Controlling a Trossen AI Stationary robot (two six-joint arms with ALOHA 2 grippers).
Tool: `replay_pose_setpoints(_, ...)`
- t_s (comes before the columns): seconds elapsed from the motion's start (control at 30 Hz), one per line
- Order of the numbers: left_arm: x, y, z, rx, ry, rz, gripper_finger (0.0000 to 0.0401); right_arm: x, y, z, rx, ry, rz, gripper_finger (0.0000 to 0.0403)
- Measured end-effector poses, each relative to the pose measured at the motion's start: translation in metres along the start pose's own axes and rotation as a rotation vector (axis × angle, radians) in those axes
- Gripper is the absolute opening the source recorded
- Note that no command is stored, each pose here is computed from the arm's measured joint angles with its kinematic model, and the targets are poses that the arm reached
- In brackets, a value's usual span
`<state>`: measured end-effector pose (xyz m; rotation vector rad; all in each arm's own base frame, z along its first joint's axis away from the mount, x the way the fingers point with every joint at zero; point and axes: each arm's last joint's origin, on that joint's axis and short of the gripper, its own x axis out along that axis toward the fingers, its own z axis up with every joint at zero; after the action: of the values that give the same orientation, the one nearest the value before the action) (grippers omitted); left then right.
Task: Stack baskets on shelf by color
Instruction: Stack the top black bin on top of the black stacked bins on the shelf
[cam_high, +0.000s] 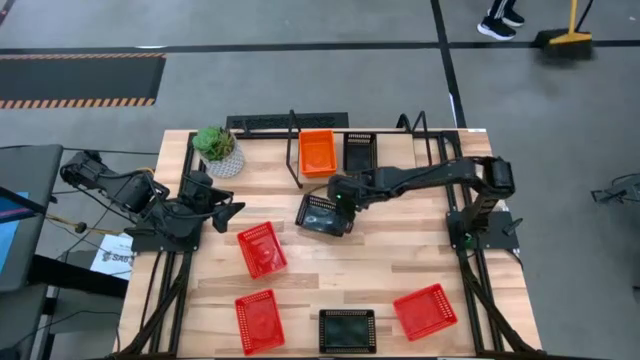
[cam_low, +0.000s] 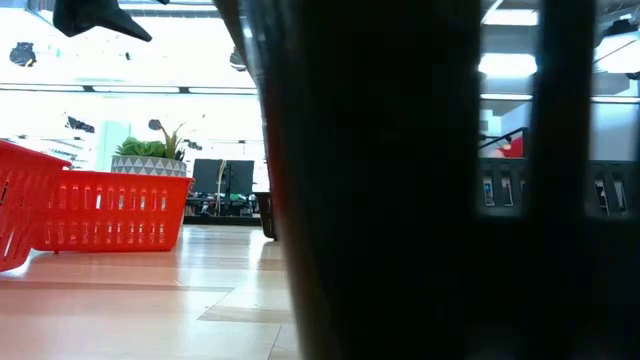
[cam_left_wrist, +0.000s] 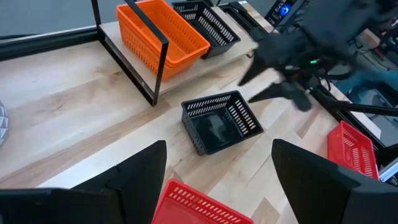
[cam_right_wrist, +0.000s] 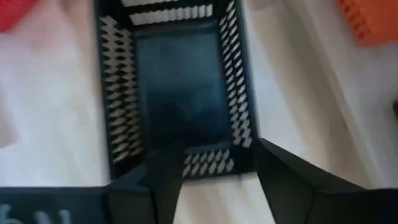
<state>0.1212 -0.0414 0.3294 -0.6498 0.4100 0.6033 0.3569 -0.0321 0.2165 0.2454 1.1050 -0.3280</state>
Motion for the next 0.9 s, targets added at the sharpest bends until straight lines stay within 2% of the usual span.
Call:
replay_pose_setpoints(0.13, 0.0, 0.0, 0.0, 0.001, 0.0, 0.002, 0.0279, 0.025, -0.012, 0.001, -0.017, 0.048, -0.03, 0.0248)
replay_pose_setpoints(0.37, 0.0, 0.0, 0.0, -0.029, -0.001, 0.001, 0.0279, 0.058, -0.02, -0.005, -0.016, 0.142, -0.061, 0.0234)
replay_pose_setpoints(0.43, 0.0, 0.0, 0.0, -0.038, 0.0, 0.0, 0.0279, 0.059, -0.015, -0.007, -0.015, 0.145, -0.058, 0.0213)
replay_pose_setpoints(0.5, 0.0, 0.0, 0.0, -0.045, 0.0, 0.0, 0.0279, 0.059, -0.009, -0.008, -0.012, 0.146, -0.051, 0.0176)
replay_pose_setpoints(0.67, 0.0, 0.0, 0.0, -0.048, -0.001, 0.0, 0.0279, 0.053, 0.002, -0.011, 0.09, 0.154, -0.022, 0.0032)
replay_pose_setpoints(0.7, 0.0, 0.0, 0.0, -0.048, -0.001, 0.0, 0.0279, 0.048, 0.005, -0.011, 0.115, 0.146, -0.001, 0.0018)
replay_pose_setpoints(0.8, 0.0, 0.0, 0.0, -0.048, -0.001, 0.0, 0.0279, 0.028, 0.014, -0.005, 0.195, 0.113, 0.05, 0.0013)
replay_pose_setpoints(0.9, 0.0, 0.0, 0.0, -0.048, -0.005, 0.002, 0.0279, -0.015, 0.019, 0.007, 0.252, 0.025, 0.103, 0.0008)
